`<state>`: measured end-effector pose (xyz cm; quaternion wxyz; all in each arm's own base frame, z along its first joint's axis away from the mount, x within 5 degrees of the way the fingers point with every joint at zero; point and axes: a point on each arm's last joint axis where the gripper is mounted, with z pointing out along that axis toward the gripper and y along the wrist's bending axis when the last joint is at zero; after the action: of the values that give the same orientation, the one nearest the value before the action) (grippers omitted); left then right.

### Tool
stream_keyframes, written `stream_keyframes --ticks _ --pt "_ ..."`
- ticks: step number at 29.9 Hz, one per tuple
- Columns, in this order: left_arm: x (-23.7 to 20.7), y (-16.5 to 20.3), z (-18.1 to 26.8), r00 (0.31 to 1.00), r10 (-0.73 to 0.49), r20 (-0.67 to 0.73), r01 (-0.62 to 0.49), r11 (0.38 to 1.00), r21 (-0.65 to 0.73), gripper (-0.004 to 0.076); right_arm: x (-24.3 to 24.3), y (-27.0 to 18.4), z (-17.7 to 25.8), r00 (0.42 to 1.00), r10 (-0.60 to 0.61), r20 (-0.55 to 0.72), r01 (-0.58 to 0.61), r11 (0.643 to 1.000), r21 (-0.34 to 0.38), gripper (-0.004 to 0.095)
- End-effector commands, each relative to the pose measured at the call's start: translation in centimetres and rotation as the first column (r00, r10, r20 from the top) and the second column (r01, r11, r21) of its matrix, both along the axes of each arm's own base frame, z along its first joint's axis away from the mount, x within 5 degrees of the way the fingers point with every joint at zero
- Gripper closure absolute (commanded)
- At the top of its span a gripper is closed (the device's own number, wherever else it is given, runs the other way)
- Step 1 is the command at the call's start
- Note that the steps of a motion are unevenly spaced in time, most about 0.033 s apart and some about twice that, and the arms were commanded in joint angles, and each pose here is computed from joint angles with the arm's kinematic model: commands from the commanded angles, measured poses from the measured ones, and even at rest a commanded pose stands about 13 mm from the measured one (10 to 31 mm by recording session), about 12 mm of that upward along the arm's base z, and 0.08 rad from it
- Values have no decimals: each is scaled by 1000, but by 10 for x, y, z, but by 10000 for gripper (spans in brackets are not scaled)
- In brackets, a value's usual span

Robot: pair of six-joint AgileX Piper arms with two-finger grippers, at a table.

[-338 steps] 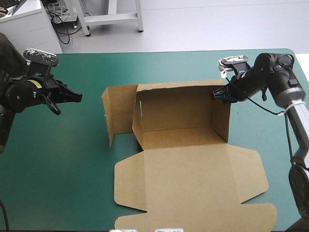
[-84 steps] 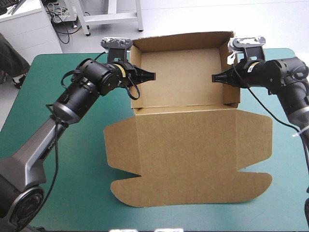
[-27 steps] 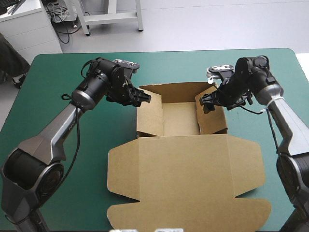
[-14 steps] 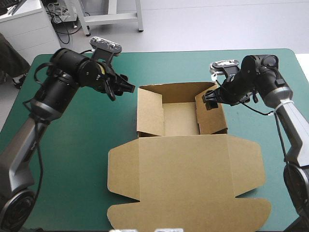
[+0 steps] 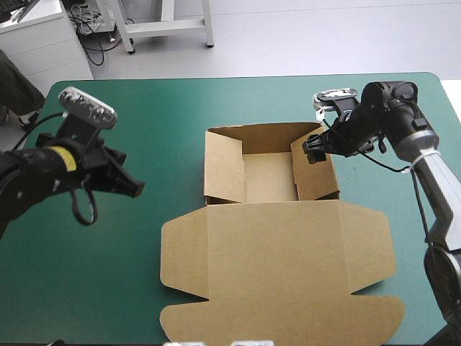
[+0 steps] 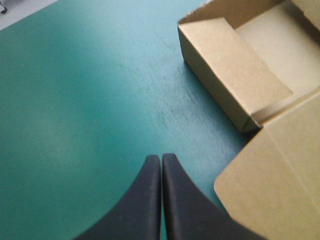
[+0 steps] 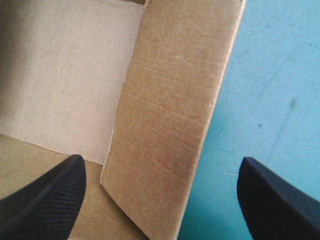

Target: Fold the box

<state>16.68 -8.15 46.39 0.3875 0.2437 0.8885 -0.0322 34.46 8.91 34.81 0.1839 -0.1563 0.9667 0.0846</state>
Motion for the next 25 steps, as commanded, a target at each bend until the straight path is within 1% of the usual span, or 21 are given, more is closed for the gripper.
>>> stream_keyframes --ticks 1,10,15,19,22,25 --pt "-31 18 -15 1000 7 -29 -6 1000 25 754 -10 -3 27 996 4 88 -6 1000 19 147" --pt "-79 45 -87 991 29 -133 -21 998 64 756 -3 -2 26 991 -4 136 0 1000 29 149" --pt "-90 51 -122 978 76 -196 -64 996 64 756 8 0 11 995 -3 98 1 1000 20 149" --pt "-94 53 -144 973 77 -219 -61 995 79 756 20 3 -7 998 -6 69 5 1000 14 153" --pt "-96 54 -153 970 78 -232 -59 994 88 756 29 5 -19 998 -9 57 8 1000 11 186" --pt "-97 55 -157 969 79 -235 -59 994 92 756 37 6 -31 999 -11 39 11 1000 7 248"
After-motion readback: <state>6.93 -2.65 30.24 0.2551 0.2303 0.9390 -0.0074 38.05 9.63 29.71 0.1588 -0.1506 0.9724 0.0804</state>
